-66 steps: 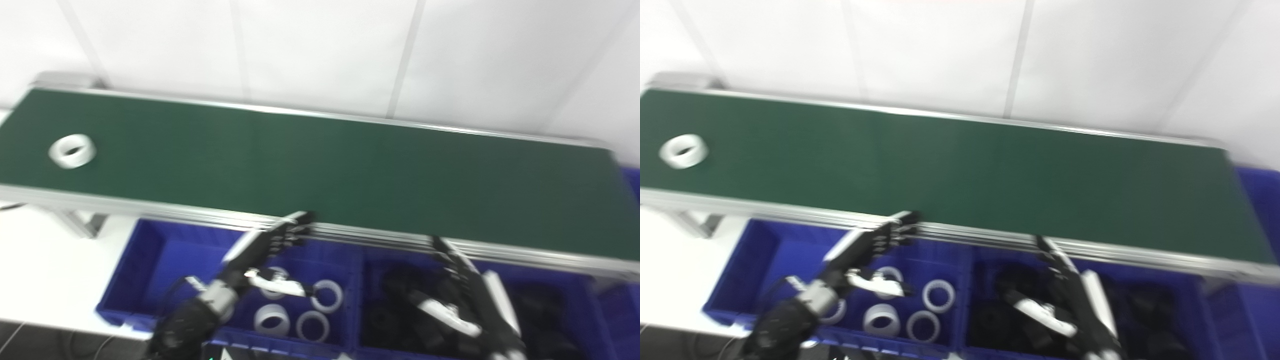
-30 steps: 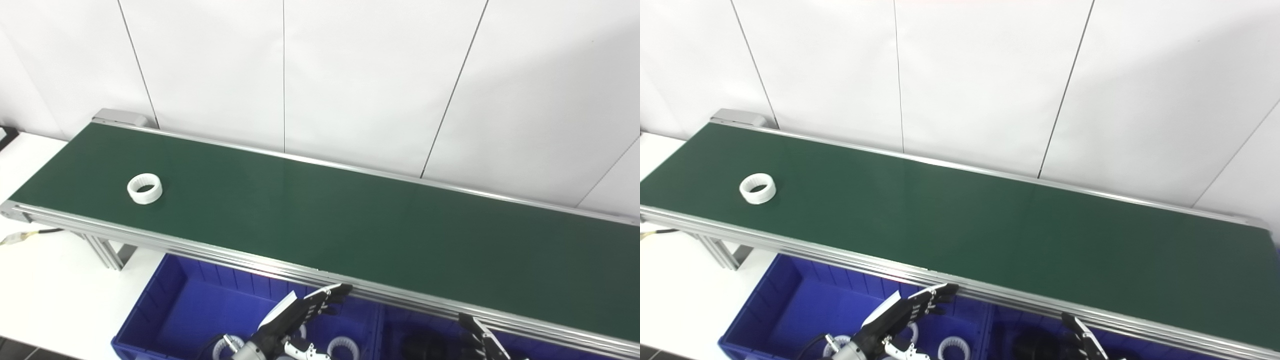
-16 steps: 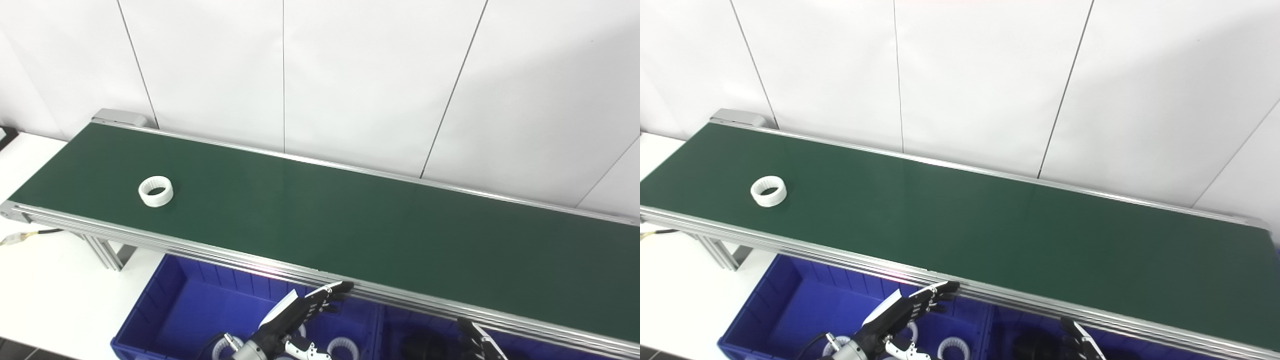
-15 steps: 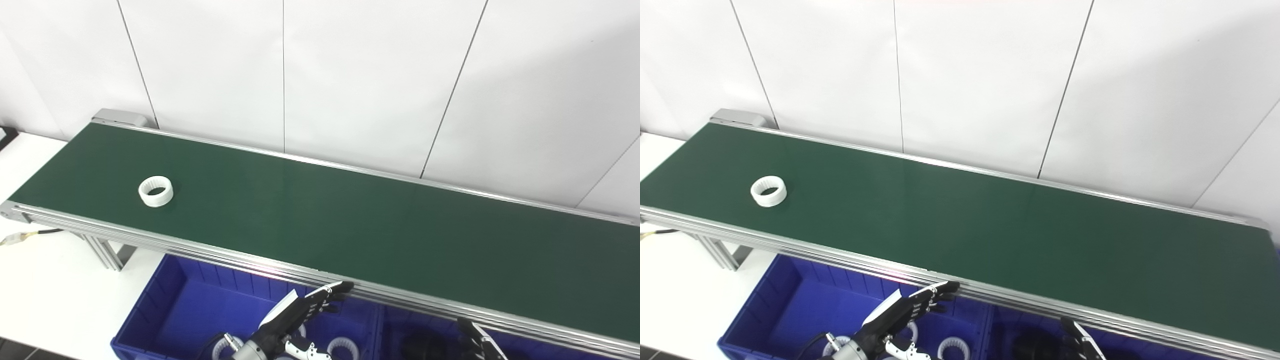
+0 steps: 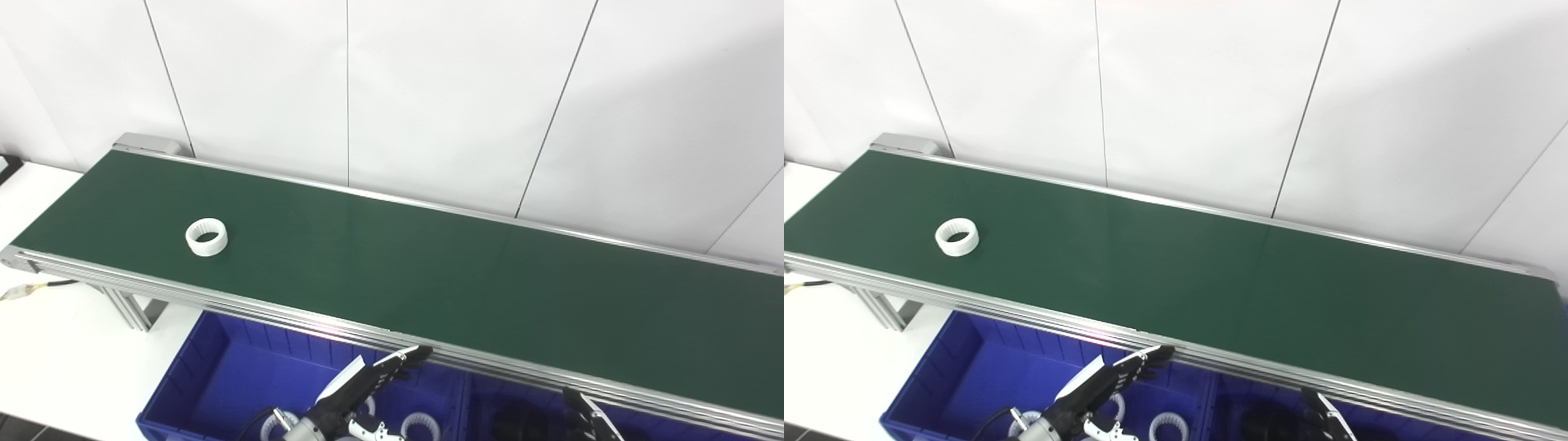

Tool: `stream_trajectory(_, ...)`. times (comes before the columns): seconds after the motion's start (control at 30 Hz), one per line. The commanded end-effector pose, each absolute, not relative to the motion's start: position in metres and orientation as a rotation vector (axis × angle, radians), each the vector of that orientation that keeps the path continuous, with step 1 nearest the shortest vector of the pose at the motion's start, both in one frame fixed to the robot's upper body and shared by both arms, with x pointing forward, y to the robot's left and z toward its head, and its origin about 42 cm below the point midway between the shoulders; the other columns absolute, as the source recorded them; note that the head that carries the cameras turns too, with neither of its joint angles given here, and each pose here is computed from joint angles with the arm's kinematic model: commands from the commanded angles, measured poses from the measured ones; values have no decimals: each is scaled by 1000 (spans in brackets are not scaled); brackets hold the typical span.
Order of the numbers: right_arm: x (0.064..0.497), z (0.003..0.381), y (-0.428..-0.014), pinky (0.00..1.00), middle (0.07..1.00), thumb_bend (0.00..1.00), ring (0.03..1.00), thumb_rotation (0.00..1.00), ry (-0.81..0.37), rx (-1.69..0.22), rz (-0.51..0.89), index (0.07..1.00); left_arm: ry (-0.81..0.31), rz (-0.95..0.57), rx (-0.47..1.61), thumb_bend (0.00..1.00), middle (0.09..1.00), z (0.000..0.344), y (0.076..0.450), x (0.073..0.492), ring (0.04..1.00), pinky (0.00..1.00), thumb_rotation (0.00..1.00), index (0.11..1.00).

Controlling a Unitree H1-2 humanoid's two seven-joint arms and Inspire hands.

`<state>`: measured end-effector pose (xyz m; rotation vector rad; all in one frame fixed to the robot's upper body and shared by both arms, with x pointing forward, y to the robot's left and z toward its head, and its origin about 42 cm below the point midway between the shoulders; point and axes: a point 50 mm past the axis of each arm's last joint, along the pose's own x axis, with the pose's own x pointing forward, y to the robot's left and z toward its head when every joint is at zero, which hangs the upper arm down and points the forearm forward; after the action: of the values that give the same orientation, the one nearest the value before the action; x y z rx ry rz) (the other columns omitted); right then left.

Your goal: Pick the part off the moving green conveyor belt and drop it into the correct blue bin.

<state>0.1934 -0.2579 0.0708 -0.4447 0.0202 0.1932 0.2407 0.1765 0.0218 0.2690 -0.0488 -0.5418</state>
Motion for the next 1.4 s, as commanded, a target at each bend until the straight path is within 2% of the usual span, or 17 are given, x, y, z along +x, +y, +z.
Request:
stream_trajectory(0.0,194,83,-255,758,888,682,852,326,-79,-439,194,886,-153,-523,284,928,924,39,174,245,917,892,222,914)
stream_trajectory(0.2,193,84,-254,775,890,674,857,316,-71,-445,200,889,-239,-508,331,915,931,59,174,246,916,902,201,907)
stream_trajectory(0.27,194,84,-253,775,891,679,859,323,-70,-443,198,888,-302,-494,427,916,930,72,176,250,911,891,214,909)
stream_trajectory(0.33,195,83,-252,776,889,677,860,323,-72,-446,197,887,-369,-484,599,892,936,85,180,254,889,829,288,930)
stream_trajectory(0.4,197,82,-251,779,883,682,854,330,-73,-447,193,882,-432,-460,733,868,934,98,183,261,869,788,317,938)
stream_trajectory(0.5,198,82,-249,783,883,680,855,320,-72,-442,189,882,-533,-403,905,880,907,114,186,273,857,796,321,922)
stream_trajectory(0.67,201,83,-246,778,891,677,861,333,-73,-439,193,893,-619,-363,1043,877,902,131,190,288,881,881,287,905)
stream_trajectory(0.93,202,83,-245,785,897,682,864,363,-78,-440,190,898,-622,-342,1144,859,914,145,194,302,906,908,272,889)
stream_trajectory(1.1,203,83,-245,779,898,678,865,376,-78,-445,195,902,-621,-330,1166,832,918,148,195,309,911,924,300,890)
stream_trajectory(1.37,205,83,-244,774,891,677,858,358,-81,-449,187,892,-589,-311,1220,789,937,152,198,318,930,960,301,898)
